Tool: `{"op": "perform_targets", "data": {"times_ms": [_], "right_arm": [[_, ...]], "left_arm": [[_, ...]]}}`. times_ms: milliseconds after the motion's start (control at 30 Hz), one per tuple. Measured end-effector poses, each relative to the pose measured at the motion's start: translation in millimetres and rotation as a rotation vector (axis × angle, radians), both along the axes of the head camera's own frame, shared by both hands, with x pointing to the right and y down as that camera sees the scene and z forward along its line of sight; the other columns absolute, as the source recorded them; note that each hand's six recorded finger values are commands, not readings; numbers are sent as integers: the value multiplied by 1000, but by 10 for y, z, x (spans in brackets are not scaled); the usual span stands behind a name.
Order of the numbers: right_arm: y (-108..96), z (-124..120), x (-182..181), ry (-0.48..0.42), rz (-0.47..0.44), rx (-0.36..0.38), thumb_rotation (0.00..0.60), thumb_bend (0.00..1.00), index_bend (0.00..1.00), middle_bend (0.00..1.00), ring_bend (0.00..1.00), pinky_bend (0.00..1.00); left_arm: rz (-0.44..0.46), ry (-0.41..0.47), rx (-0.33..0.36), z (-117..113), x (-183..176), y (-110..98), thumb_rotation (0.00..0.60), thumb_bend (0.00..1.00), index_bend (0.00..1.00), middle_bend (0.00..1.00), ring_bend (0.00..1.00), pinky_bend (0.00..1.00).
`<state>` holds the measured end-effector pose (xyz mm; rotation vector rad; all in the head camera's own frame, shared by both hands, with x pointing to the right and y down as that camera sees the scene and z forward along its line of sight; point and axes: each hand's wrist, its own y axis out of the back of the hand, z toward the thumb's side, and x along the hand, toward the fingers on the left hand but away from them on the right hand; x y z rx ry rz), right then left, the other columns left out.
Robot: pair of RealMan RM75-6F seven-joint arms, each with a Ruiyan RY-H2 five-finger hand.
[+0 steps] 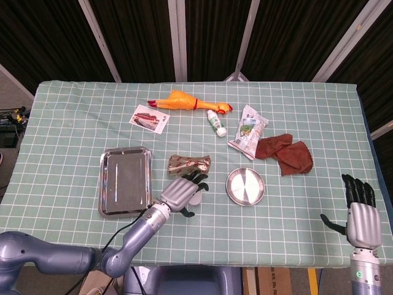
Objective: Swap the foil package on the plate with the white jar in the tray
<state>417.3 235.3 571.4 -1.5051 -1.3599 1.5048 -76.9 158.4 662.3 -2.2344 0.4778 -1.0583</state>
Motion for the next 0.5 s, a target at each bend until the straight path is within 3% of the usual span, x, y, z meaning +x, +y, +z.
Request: {"op": "perform_targets", "data": {"times_ms": [100,233,367,500], "right_arm": [[5,7,-1,6,1,-4,600,154,43,102,78,0],[9,18,-8,12,3,-6,600,153,43,102,77,0],[9,26,-8,11,6,-9,600,153,43,102,77,0],[7,32,-6,13,7,-10,600,153,43,102,78,0]], "left_arm": [[-13,22,-6,-162,-68,-45,600,195,289,136,19,293],[-80,44,18,-333,-191,-201,600,195,290,127,18,255],[-175,66,114,-391,-277,-407,600,129,267,77,0,157],[-212,25,191,-305,-375,-568,600,109,257,68,0,109]]}}
